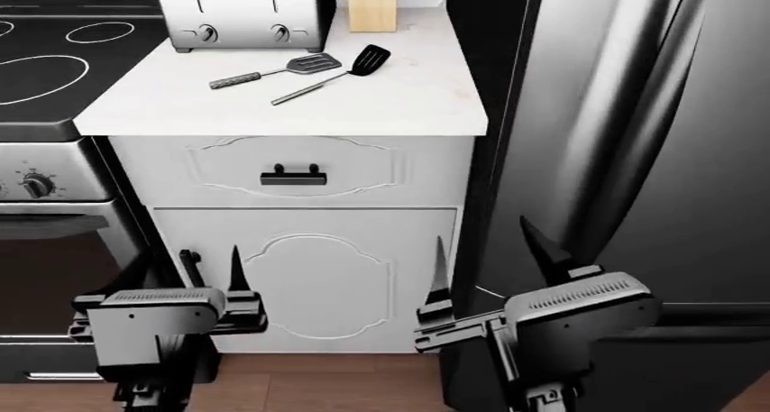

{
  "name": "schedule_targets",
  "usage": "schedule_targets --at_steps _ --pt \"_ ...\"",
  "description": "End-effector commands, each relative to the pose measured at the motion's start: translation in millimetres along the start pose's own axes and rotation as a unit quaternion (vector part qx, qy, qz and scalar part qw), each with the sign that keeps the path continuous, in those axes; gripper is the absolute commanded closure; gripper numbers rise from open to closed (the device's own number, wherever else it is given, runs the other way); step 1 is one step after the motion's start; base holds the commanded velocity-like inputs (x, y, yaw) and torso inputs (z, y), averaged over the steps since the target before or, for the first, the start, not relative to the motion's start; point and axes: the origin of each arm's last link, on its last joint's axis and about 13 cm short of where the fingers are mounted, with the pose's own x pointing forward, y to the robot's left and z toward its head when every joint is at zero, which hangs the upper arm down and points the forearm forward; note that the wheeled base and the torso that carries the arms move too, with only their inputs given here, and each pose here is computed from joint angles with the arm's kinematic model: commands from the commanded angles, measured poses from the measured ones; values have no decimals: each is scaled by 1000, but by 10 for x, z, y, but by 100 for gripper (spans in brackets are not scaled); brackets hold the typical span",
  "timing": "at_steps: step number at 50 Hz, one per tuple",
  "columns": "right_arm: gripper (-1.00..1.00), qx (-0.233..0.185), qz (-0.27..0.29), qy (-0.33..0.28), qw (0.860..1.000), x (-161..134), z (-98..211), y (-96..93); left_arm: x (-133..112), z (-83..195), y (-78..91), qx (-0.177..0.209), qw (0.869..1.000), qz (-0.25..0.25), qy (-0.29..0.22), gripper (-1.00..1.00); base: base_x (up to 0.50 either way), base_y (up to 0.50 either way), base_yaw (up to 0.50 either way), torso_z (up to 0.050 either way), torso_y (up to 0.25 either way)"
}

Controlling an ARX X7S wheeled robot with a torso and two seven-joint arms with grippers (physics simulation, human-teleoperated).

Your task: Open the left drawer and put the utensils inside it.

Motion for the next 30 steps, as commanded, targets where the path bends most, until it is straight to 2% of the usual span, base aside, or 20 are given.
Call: schedule_targets --at_steps 1,4,9,14,21,30 --pt "-100 -5 14 -45 999 132 361 -66 28 99 14 9 1000 -1 -11 -100 0 0 0 0 0" --pt "-100 -10 20 -54 998 213 495 -96 45 128 17 13 1000 -2 -14 -100 0 0 0 0 0" --pt "-100 17 24 -67 997 359 709 -151 54 164 31 17 1000 0 -19 -100 0 0 0 0 0" --pt "-100 26 28 -79 996 467 867 -192 51 170 49 18 1000 4 -21 -100 0 0 0 0 0" --pt "-100 9 27 -124 992 540 1211 -263 67 212 69 23 999 7 -25 -100 18 0 0 0 0" --pt "-100 -16 36 -155 987 499 1377 -262 82 276 65 21 999 2 -33 -100 438 0 0 0 0"
